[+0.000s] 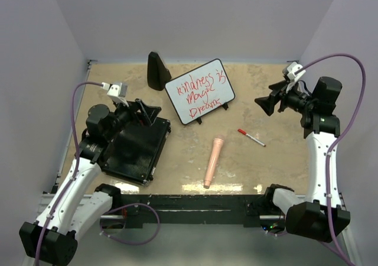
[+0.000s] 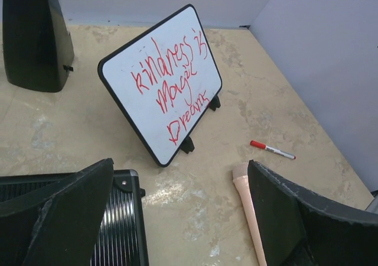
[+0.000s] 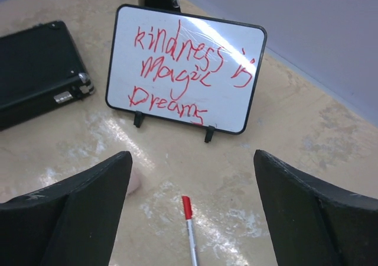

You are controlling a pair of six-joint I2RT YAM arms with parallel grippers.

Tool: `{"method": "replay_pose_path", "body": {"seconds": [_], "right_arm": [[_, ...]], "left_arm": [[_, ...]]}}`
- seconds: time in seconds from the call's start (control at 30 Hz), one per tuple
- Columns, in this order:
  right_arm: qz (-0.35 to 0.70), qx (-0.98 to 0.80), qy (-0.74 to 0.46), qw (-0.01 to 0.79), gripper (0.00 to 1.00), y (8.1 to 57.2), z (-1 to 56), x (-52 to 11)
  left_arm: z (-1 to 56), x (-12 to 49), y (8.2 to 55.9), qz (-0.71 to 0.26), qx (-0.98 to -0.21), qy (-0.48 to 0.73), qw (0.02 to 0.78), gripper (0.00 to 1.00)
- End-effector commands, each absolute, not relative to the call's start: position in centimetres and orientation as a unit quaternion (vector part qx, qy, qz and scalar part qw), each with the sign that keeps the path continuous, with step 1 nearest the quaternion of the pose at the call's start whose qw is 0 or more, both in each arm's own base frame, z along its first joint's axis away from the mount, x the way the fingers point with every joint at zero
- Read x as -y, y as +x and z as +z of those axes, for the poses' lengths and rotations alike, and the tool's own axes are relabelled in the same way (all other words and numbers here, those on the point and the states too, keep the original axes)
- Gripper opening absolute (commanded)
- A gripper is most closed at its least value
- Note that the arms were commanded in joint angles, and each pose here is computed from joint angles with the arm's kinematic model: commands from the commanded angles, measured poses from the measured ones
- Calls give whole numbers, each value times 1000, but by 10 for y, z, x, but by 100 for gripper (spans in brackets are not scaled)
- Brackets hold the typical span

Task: Write a sentence on the whiteboard
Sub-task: Reset both arms

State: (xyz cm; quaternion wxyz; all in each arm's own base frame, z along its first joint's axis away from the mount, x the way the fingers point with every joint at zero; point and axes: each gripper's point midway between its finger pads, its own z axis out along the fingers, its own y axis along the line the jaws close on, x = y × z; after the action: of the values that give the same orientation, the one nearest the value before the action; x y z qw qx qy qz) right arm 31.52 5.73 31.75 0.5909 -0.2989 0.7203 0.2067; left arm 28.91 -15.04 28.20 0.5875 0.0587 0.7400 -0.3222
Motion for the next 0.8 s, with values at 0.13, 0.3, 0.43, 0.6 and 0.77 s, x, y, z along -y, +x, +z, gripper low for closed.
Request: {"method": "replay_pose_path", "body": {"seconds": [0.13,0.3,0.43,0.6,0.77], "right_arm": [[237,-679,-292,631,99,303,363,-70],[228,-684,-264,640,99,305,368,-66],[191,-697,-197,662,99,315,379,-48],[170,-693,-121,690,99,320,396,-32],[150,-689,-80,705,99,323,403,-20]], "left_arm": [[315,137,285,-313,-709,32,631,100],[310,138,286,-309,-717,40,623,100],[307,137,285,-303,-722,42,621,100],[306,136,286,-299,-724,41,620,100],[306,137,287,-298,-726,43,619,100]]}}
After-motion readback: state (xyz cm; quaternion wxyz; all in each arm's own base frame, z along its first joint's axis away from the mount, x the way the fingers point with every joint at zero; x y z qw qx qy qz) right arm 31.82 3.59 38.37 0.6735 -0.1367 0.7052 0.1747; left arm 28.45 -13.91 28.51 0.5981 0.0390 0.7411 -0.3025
